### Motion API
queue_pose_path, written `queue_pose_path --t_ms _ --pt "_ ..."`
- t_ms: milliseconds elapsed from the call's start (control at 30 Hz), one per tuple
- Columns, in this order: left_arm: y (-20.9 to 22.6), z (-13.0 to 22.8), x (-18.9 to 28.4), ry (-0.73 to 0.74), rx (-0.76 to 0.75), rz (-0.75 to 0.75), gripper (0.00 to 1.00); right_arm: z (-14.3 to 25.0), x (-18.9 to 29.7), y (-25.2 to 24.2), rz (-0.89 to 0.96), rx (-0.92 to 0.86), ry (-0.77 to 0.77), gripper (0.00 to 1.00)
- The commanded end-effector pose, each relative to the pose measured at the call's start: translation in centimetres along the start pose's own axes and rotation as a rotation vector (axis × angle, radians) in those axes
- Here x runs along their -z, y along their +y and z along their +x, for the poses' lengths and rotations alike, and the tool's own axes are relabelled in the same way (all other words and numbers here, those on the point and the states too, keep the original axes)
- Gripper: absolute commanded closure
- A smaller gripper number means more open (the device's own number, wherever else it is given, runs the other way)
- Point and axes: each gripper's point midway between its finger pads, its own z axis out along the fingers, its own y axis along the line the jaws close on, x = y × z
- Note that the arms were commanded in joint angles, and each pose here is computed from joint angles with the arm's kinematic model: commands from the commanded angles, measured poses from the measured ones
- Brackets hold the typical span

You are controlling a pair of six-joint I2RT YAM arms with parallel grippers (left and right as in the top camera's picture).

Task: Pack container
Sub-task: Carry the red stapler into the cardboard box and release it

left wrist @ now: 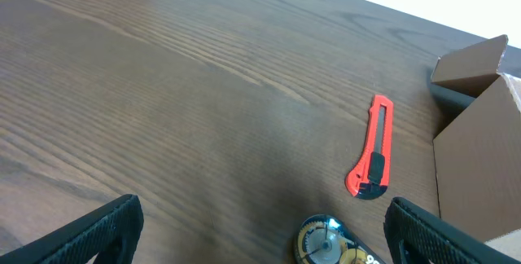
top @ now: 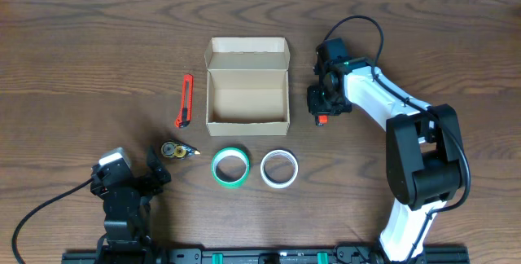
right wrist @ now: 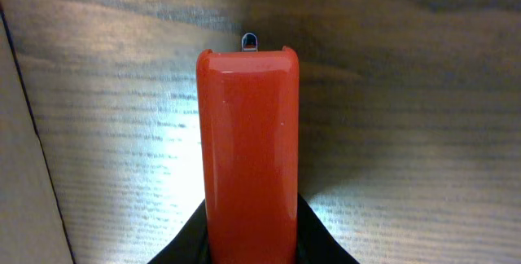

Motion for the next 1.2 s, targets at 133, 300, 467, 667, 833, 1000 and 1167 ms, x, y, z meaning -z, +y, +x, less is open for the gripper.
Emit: queue_pose_path --t_ms 133,300,467,667,833,1000,1167 --pt "0.5 0.8 -0.2 0.010 -0.011 -0.024 0.04 -1.7 5.3 1.5 -0.052 0.031 -0.131 0.93" --pt "0.5 0.8 -0.2 0.010 -0.011 -0.024 0.05 -2.0 9.5 3.1 -0.131 0.104 -0.219 0.94" --pt "0.5 0.8 -0.2 0.010 -0.011 -0.024 0.04 -2.0 12.7 4.6 -0.194 0.140 -0.285 0.94" --pt "0.5 0.8 -0.2 0.010 -0.011 -0.024 0.04 -1.7 14.5 8.4 -0.231 0.247 -0.330 0.89" --pt "0.5 0.8 -0.2 0.010 -0.011 -0.024 0.04 -2.0 15.3 12.1 -0.221 0.381 -0.380 0.88" --pt "0.5 0.8 -0.2 0.010 -0.011 -0.024 0.05 -2.4 14.7 14.7 -0.174 0.596 -0.401 0.89" --pt "0.5 0.8 -0.2 0.010 -0.011 -0.024 0.04 -2.9 12.6 16.0 -0.075 0.806 -0.395 0.90"
